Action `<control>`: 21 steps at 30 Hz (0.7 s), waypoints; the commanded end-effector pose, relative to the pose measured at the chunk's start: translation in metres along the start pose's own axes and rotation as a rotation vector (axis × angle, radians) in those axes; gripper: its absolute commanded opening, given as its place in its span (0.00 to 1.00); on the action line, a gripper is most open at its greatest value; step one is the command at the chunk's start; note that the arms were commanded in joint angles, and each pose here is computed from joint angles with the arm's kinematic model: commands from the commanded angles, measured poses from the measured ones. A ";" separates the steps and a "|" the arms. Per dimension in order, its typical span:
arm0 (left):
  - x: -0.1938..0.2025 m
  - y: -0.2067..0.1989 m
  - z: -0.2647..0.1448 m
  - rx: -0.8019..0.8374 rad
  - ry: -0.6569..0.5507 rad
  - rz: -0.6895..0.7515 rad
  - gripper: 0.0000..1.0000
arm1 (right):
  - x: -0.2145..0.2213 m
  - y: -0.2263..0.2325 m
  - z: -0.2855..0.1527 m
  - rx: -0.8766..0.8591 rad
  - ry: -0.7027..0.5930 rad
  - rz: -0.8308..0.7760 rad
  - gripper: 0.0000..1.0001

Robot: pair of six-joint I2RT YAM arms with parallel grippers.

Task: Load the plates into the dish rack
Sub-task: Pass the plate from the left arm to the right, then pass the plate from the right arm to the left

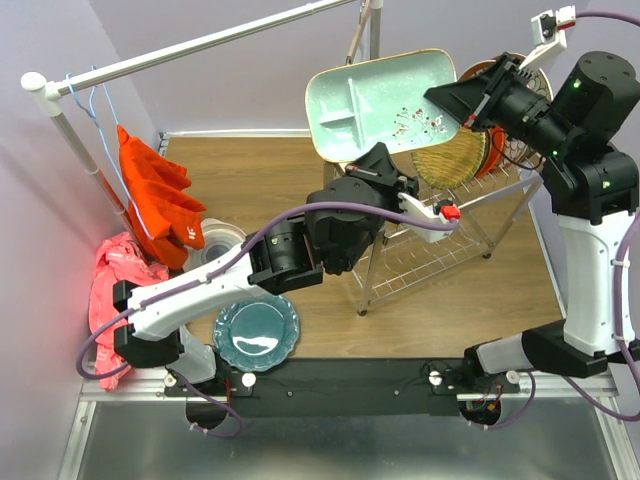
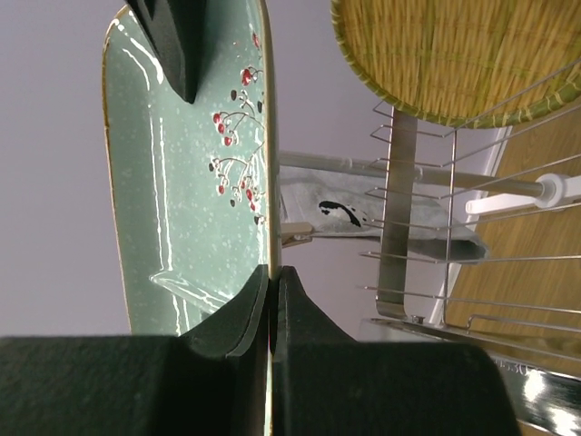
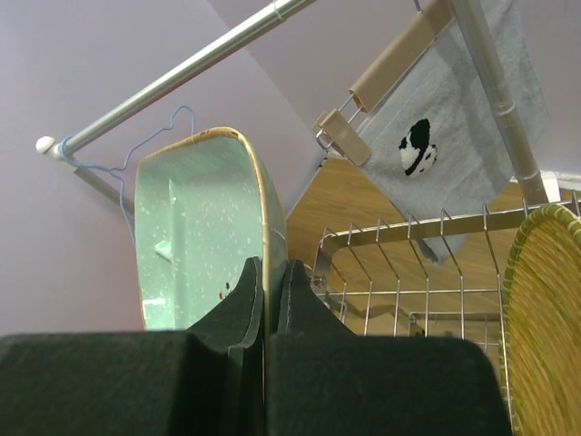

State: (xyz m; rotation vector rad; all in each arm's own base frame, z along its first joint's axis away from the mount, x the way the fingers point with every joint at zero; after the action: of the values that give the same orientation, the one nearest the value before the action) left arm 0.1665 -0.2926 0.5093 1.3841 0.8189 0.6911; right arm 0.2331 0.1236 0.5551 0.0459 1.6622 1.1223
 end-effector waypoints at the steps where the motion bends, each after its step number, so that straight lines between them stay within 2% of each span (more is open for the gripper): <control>1: 0.002 0.017 -0.008 -0.104 0.033 -0.014 0.42 | -0.022 0.024 -0.018 -0.119 -0.065 -0.013 0.01; 3: 0.001 0.016 -0.010 -0.116 0.034 -0.030 0.56 | -0.030 0.028 -0.023 -0.133 -0.103 -0.021 0.01; 4: 0.000 0.013 -0.010 -0.119 0.039 -0.038 0.66 | -0.032 0.029 -0.024 -0.137 -0.108 -0.013 0.01; 7: -0.002 0.010 -0.012 -0.137 0.044 -0.064 0.78 | -0.037 0.022 -0.027 -0.134 -0.111 0.025 0.01; 10: -0.006 0.008 -0.015 -0.147 0.045 -0.100 0.84 | -0.041 0.013 -0.031 -0.129 -0.112 0.056 0.01; 14: -0.013 0.009 -0.021 -0.163 0.033 -0.189 0.87 | -0.051 0.008 -0.040 -0.120 -0.154 0.069 0.01; 18: -0.014 0.023 -0.028 -0.208 -0.012 -0.408 0.87 | -0.063 0.007 -0.049 -0.100 -0.217 0.036 0.00; 21: -0.016 0.039 -0.034 -0.238 -0.098 -0.576 0.88 | -0.069 0.009 -0.052 -0.085 -0.268 0.010 0.00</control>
State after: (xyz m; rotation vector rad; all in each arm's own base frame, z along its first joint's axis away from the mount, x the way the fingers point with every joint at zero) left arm 0.1415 -0.3054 0.5119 1.1544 0.8940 0.5374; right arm 0.2471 0.0591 0.5694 0.2381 1.5778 1.1295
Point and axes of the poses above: each gripper's point midway between its finger pads, its own z axis out along the fingers, its own y axis along the line the jaws close on, x = y × z, the point moved 9 cm from there along -z, back along the fingers, and after that the axes turned 12 degrees about z, right-handed, at the moved point
